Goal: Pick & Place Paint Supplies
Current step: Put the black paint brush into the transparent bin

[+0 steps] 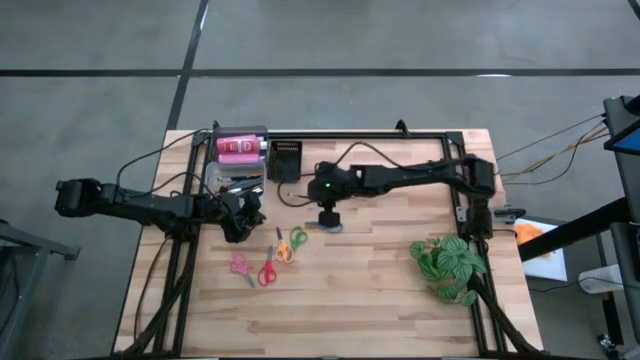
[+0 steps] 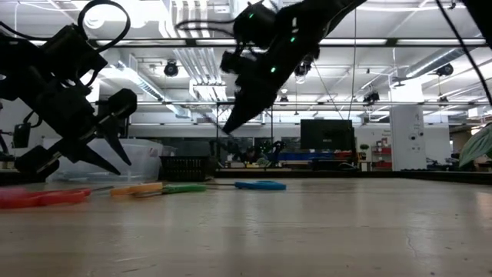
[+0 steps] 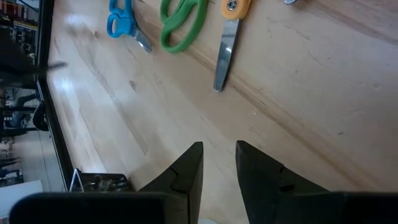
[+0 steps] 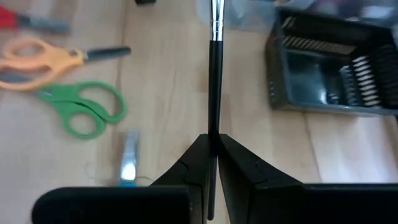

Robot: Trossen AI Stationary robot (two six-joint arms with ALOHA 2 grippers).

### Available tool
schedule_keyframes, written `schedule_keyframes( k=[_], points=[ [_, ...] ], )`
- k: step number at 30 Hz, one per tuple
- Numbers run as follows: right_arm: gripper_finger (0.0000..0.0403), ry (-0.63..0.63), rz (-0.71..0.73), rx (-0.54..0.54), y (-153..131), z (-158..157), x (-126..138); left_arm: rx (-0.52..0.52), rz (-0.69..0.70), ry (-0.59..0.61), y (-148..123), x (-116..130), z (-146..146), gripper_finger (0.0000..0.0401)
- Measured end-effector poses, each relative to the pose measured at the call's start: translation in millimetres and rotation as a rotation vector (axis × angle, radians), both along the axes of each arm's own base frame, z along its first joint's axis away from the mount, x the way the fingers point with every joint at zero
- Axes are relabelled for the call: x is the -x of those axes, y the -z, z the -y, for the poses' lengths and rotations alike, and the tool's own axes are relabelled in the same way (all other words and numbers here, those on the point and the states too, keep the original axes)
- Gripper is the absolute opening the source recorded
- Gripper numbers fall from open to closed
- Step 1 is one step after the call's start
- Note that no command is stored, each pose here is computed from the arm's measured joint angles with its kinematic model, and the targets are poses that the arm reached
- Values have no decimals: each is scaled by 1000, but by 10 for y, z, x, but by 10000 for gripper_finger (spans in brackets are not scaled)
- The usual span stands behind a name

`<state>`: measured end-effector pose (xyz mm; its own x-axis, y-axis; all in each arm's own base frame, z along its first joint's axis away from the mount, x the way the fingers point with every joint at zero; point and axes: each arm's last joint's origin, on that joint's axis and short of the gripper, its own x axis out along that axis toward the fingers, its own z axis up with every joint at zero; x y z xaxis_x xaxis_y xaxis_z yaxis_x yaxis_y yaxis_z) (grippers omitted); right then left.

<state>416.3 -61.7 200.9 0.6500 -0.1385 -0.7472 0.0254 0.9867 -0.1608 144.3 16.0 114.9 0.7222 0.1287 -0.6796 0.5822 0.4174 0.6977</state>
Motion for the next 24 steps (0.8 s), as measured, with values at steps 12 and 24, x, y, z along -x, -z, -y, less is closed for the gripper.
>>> schedule_keyframes(
  k=[12,24],
  points=[
    [24,34,-162,-47,344,245,-548,0,2,-1,-1,-2,0,95],
    [24,81,-265,-98,522,318,-872,3,-12,-2,9,8,1,95]
  ],
)
